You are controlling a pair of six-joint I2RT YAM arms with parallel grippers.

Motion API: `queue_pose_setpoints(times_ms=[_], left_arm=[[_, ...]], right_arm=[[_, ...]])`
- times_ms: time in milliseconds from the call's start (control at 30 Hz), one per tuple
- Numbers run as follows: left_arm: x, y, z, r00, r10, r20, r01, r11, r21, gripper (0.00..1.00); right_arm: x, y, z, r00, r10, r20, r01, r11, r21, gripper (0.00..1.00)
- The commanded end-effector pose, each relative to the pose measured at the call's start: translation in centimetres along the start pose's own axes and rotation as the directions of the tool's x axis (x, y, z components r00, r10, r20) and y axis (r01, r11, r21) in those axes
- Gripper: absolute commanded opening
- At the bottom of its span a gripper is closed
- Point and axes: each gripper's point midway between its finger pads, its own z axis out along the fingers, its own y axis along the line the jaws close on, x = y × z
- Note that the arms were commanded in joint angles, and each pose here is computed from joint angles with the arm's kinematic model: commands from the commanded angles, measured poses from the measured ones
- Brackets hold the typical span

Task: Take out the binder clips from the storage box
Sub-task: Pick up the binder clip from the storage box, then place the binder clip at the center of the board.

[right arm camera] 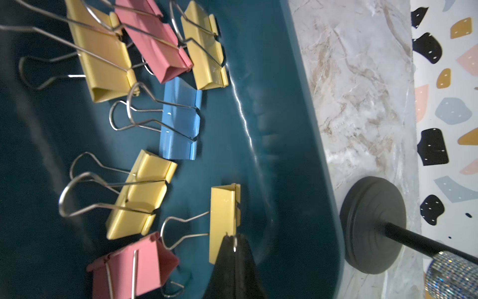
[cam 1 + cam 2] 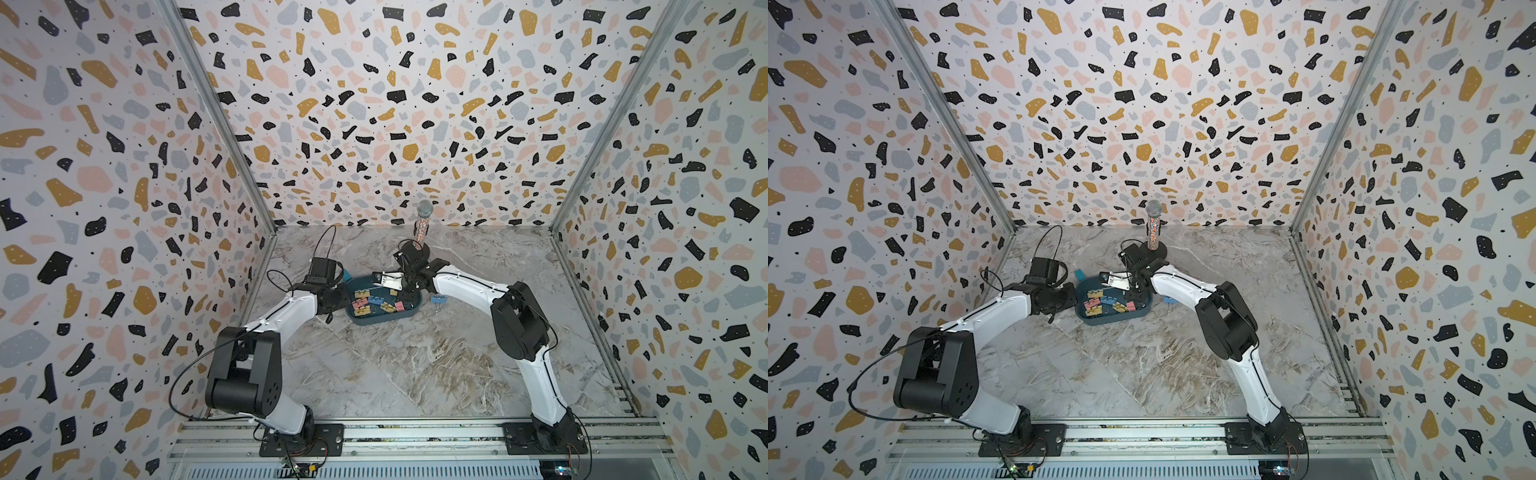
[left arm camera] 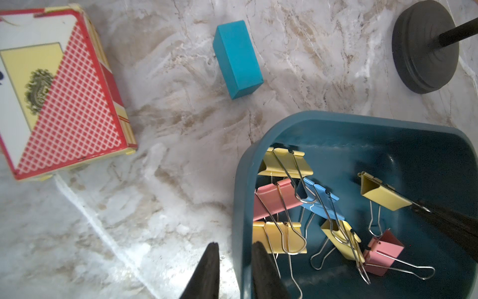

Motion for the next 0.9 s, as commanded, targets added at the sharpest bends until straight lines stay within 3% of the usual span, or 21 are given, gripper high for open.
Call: queue_pose_setpoints(times_ms=[0, 400, 867], left_arm=[[-0.5, 0.1, -0.4, 1.0, 0.002, 0.014, -0.002, 1.0, 0.0, 0.26], [-0.5, 0.0, -0.6, 1.0, -0.001, 0.018, 0.001, 1.0, 0.003, 0.26], [-1.0, -0.1, -1.4, 0.999, -0.007, 0.041, 0.006, 1.0, 0.009, 0.26]], right_arm=[[-2.6, -2.7, -5.2, 0.995, 0.023, 0.097, -0.03, 0.997, 0.069, 0.0], [-3.3, -4.3, -10.1, 0.979, 0.061, 0.195, -0.083, 0.991, 0.107, 0.0], [2.8, -8.0, -14.8, 0.968, 0.102, 0.229, -0.141, 0.977, 0.16, 0.0]])
